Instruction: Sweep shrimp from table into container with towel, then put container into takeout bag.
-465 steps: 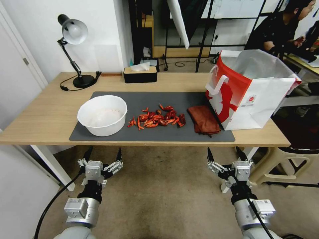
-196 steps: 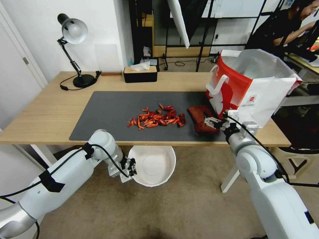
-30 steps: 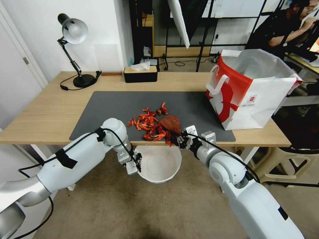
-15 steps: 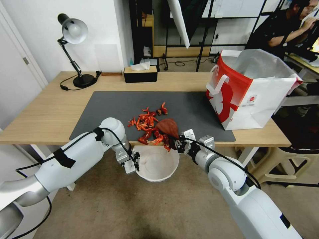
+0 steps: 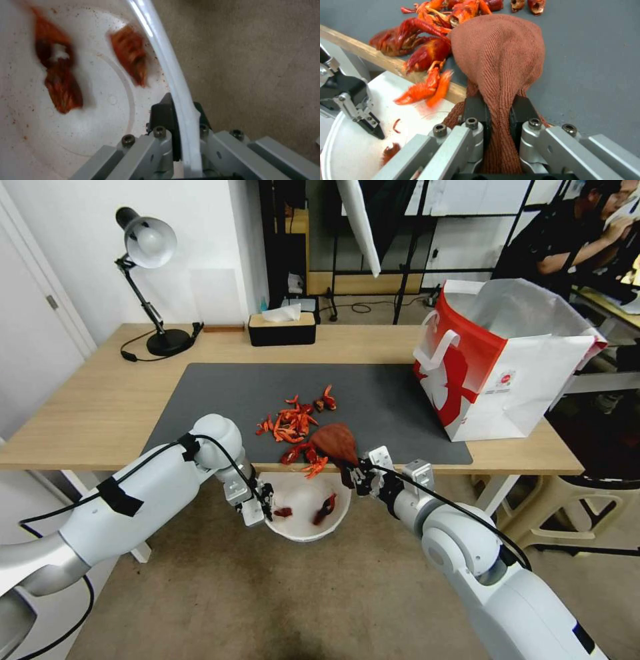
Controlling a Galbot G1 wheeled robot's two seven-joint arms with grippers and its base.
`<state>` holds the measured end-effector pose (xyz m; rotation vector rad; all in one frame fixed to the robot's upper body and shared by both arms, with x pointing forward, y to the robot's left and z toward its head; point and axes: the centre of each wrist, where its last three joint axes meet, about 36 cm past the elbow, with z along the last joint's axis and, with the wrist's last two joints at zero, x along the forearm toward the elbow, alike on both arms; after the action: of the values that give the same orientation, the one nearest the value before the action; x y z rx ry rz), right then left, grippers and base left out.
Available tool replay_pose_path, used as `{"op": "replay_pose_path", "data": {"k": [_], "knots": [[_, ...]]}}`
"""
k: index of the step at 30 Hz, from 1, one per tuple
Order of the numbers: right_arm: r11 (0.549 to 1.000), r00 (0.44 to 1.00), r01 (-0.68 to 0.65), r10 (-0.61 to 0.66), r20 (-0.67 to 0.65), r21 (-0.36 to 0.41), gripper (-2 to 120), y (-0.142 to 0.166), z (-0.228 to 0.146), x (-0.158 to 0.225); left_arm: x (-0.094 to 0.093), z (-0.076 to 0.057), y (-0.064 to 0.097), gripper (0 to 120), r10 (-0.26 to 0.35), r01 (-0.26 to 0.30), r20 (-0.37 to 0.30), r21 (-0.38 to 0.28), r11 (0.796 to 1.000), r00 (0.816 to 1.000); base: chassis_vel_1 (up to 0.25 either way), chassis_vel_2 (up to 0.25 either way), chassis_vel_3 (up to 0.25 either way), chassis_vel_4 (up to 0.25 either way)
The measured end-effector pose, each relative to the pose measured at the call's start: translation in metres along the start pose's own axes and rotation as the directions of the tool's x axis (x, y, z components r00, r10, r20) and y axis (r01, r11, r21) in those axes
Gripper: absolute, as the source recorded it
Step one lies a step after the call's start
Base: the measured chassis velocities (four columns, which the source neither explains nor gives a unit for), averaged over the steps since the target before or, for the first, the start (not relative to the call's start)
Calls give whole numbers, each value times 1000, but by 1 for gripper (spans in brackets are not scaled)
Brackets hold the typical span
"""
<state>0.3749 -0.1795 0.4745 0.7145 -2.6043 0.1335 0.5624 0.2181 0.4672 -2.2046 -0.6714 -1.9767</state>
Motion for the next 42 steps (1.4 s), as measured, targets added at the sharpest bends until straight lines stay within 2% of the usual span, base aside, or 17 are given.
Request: {"op": "replay_pose_path", "data": {"k": [34, 42], "knots": [[999, 999, 33, -32, -20, 43, 7, 11, 11, 23, 5, 9, -7, 0, -20, 20, -9, 12, 1000, 1000, 0, 0, 0, 0], [999, 998, 44, -44, 54, 9, 7, 4, -2, 22, 4, 8, -6, 0, -22, 22, -8, 11, 1000, 1000, 0, 0, 0, 0]]}}
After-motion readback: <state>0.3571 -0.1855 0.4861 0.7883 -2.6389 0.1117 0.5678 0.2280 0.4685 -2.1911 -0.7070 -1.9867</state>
